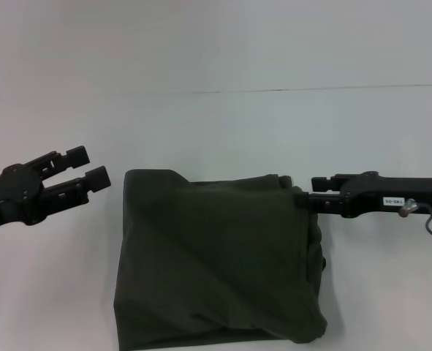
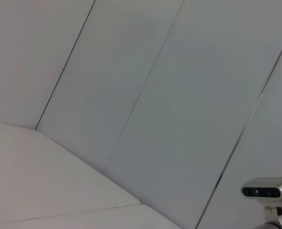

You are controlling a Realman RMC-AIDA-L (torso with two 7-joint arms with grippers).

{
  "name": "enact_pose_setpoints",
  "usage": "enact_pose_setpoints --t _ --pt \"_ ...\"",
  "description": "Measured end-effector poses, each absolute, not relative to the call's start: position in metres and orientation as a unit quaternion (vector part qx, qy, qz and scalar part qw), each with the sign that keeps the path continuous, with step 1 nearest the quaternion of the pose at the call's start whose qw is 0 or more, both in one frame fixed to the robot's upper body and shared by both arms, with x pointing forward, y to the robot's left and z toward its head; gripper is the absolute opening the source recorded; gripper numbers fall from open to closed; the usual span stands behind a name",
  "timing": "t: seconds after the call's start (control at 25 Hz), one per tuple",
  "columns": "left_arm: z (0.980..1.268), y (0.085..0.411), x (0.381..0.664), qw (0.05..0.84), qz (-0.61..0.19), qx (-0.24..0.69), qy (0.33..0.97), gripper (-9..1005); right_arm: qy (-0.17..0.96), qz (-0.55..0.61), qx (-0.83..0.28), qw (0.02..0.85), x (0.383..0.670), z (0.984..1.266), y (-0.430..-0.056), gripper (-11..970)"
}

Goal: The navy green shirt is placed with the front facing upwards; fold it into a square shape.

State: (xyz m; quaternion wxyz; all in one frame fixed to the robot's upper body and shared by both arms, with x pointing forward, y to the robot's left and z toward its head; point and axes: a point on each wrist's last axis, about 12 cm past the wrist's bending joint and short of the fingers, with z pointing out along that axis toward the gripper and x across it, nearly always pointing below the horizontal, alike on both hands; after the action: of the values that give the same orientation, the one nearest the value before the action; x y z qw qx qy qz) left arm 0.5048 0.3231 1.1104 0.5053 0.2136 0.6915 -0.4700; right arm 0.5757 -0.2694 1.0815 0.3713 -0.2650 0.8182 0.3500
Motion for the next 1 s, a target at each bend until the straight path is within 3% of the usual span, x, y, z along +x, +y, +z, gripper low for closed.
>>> enact_pose_setpoints --t 0.88,1.0 --pt "1.113 0.317 0.511 0.506 -0.476 0.218 0.686 878 0.842 0.309 -0.284 0.338 0.591 1.064 -0.238 654" --pt "1.113 0.317 0.511 0.506 -0.476 0.218 0.685 878 0.84 0.306 -0.288 0.342 0.592 1.066 -0.239 553"
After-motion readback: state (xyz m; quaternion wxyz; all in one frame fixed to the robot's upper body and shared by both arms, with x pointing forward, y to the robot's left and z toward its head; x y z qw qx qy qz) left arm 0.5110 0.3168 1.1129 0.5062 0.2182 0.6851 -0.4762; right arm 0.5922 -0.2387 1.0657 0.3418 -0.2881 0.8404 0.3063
